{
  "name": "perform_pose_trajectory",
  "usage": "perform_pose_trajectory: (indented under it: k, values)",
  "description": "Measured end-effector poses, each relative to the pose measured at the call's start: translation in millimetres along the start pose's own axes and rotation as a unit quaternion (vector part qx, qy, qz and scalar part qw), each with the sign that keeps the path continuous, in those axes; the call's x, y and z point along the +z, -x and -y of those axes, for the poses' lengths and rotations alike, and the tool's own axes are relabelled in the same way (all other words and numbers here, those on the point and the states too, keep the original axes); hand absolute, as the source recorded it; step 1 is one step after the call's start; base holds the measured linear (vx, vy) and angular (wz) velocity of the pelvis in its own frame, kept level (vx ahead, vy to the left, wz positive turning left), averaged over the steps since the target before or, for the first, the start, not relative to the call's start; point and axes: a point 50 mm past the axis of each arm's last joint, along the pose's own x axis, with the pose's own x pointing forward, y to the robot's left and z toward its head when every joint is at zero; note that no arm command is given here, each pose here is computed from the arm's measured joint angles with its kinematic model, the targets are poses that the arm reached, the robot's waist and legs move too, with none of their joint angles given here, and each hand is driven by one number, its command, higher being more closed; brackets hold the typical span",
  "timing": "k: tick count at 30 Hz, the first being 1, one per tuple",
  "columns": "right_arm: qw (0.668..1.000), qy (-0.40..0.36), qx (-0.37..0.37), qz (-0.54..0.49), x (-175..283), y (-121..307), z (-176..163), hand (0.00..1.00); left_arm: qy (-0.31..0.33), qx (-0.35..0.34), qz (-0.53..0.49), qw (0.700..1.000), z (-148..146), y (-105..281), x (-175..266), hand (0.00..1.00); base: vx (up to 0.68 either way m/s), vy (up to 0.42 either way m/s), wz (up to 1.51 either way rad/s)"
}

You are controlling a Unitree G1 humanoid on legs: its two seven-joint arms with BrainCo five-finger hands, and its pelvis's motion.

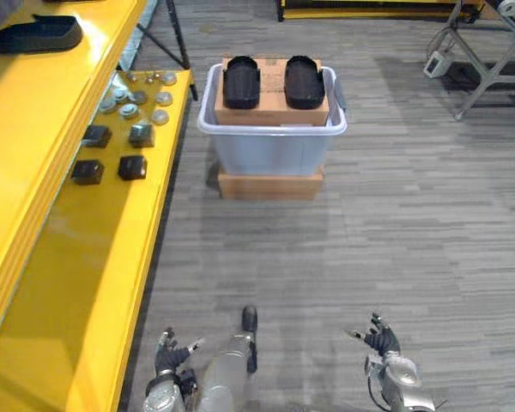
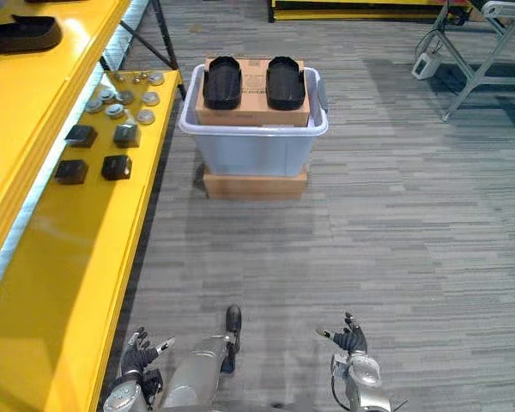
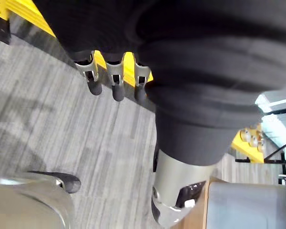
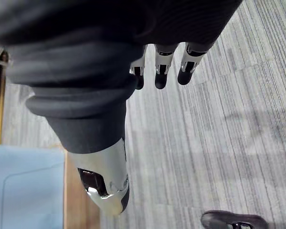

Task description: Walk over and take plastic housings, then place them on the shelf

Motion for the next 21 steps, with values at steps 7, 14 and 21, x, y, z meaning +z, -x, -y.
perform_pose_trajectory:
  k: [7, 14, 21]
  values:
    - [1.0, 0.015, 0.013, -0.003, -4.7, 2.8, -4.7, 0.0, -0.009, -0.005, 0.011, 1.0, -1.1, -3.4, 6.8, 0.0, 0.61, 0.082, 0.23]
    - [1.0, 0.019, 0.005, -0.023, -16.4, 7.1, 2.3, 0.0, -0.013, -0.003, 0.005, 1.0, -1.6, -2.2, 3.5, 0.0, 0.6, -0.184, 0.61]
    - [0.999, -0.003, 0.021, 0.025, 4.8, 5.7, -13.6, 0.0, 0.017, 0.003, -0.026, 1.0, 4.7, 6.3, -14.3, 0.0, 0.53, -0.2, 0.0]
